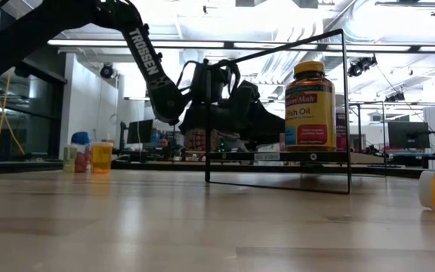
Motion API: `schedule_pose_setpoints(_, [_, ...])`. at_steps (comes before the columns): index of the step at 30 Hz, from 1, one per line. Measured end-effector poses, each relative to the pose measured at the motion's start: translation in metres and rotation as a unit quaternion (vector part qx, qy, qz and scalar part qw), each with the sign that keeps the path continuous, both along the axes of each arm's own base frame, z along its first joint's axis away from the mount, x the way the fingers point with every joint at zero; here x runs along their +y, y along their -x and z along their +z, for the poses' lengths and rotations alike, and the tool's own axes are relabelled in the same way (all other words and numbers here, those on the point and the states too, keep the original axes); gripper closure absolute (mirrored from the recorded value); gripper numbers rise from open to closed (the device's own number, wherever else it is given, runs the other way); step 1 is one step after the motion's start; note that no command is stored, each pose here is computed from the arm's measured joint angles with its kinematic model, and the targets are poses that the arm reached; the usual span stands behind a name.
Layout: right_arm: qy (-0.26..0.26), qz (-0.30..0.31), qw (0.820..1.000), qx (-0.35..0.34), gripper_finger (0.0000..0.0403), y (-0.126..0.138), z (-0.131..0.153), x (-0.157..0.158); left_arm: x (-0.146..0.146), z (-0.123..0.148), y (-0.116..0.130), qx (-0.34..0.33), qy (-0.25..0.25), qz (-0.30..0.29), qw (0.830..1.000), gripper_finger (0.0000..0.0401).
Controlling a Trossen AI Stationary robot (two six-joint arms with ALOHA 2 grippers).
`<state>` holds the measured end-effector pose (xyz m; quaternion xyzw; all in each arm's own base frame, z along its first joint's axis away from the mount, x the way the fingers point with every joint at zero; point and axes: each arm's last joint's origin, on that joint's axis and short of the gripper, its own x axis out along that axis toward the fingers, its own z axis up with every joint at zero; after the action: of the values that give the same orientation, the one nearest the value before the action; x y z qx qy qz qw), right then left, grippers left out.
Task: Pick and place medicine bottles onto shelf by color
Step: Put the red pill bottle on the shelf, then put the orange pill bottle on the shelf
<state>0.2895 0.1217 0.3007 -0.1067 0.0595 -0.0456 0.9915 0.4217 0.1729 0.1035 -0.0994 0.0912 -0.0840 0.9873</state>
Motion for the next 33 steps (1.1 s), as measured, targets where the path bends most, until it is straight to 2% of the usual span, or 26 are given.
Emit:
schedule_pose_setpoints(10, [-0.009, -0.001, 1.000, -0.001, 0.0237, 0.000, 0.000, 0.000, -0.010, 0.016, -0.002, 0.026, -0.045, 0.031, 0.998, 0.0195])
schedule_pose_setpoints(24, [-0.007, -0.001, 1.000, 0.003, 0.0237, 0.000, -0.001, 0.000, -0.011, 0.028, 0.002, 0.052, -0.048, 0.020, 0.997, 0.0195])
schedule_pose_setpoints(33, [-0.007, -0.001, 1.000, 0.004, 0.0237, 0.000, -0.001, 0.000, -0.016, 0.045, 0.014, 0.120, -0.063, 0.012, 0.991, 0.0195])
